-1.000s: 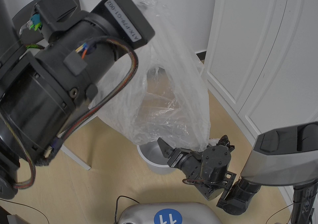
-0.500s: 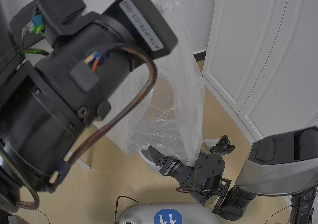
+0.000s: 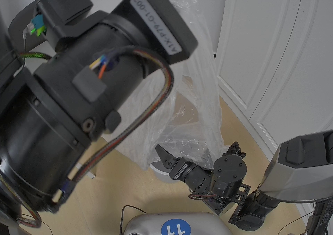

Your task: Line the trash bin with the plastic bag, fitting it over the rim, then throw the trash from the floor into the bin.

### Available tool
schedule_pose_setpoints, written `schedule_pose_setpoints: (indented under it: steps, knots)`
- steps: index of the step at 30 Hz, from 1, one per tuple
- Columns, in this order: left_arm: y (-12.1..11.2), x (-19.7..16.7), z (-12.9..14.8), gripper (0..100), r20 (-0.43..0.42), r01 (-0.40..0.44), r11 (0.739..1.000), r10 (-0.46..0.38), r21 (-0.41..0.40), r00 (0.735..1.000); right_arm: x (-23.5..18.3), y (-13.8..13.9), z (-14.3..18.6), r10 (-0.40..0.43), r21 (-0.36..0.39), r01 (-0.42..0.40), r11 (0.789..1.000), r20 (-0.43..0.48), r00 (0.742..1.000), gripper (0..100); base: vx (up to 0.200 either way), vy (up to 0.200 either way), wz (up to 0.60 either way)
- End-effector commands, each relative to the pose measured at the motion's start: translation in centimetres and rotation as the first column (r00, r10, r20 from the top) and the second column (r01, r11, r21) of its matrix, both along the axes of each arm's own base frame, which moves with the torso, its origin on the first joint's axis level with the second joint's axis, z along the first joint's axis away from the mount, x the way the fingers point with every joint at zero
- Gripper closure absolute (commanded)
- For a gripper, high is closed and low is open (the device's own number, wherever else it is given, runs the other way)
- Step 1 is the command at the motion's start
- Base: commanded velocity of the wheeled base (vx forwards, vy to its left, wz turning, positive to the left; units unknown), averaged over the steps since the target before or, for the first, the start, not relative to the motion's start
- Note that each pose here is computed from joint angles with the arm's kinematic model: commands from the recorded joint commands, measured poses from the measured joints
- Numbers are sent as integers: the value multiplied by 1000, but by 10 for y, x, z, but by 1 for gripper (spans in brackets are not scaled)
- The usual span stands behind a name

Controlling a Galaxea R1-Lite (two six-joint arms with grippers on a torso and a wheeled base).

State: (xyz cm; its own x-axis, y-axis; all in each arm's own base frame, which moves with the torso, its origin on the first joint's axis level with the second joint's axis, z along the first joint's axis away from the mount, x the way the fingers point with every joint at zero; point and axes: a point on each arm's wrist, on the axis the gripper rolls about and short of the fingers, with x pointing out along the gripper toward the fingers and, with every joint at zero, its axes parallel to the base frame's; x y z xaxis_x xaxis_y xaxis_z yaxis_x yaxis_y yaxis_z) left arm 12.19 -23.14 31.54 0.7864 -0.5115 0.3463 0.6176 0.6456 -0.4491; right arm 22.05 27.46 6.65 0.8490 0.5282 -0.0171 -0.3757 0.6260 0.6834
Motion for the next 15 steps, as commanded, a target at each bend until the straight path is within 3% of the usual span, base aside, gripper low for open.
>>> schedule_pose_setpoints:
  steps: [1, 14, 15]
  knots:
    - [-3, -3, -1, 100, -2, 16, 1000, -16, -6, 1000, 0, 2, -1, 0, 9, 0, 1000, 8, 1000, 0, 0, 0, 0]
    - [-4, -6, -1, 100, -2, 27, 1000, -27, -8, 1000, 4, 2, 0, -18, 12, 18, 1000, 18, 1000, 0, 0, 0, 0]
    - [-4, -6, -1, 100, -2, 29, 1000, -29, -8, 1000, 4, 2, 1, -20, 13, 20, 1000, 19, 1000, 100, 0, 0, 0]
